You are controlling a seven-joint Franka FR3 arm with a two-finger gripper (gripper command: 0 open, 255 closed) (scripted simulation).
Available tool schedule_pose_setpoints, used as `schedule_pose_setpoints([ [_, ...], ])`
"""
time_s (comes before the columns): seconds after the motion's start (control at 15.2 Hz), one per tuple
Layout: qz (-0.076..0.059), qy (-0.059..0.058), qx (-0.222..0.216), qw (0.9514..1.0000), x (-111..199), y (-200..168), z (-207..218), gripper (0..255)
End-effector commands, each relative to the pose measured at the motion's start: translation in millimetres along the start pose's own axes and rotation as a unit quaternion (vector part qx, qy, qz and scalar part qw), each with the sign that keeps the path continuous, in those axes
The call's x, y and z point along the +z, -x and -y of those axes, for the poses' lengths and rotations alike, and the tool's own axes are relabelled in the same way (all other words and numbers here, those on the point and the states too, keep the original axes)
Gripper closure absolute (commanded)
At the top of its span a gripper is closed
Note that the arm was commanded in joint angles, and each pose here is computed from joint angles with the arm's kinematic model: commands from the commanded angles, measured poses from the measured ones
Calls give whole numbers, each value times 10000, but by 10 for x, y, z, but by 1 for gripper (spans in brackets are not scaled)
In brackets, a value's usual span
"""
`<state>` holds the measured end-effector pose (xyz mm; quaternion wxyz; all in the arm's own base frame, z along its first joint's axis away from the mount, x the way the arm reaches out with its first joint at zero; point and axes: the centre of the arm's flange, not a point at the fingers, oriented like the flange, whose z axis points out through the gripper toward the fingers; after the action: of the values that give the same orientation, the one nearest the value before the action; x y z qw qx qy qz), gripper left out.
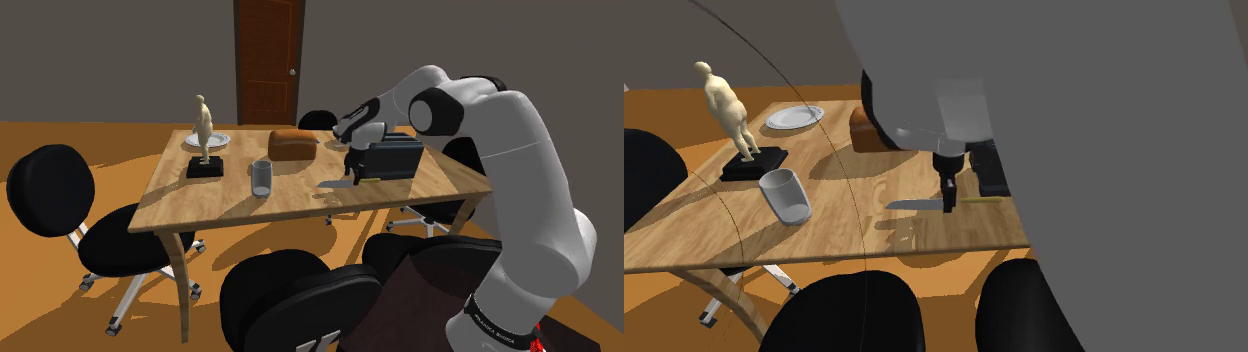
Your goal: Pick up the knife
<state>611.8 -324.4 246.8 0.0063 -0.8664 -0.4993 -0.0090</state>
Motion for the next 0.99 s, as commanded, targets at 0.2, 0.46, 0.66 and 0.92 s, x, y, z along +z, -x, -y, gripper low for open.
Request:
schedule_pose_setpoints([
  [0.2, -1, 1, -5, 10000, 191, 8, -2, 0],
  [0.46, -1, 1, -4, 10000, 189, 12, -4, 255],
  [0.66, -1, 1, -4, 10000, 189, 12, -4, 255],
  [0.92, -1, 1, -5, 10000, 138, 7, -1, 255],
])
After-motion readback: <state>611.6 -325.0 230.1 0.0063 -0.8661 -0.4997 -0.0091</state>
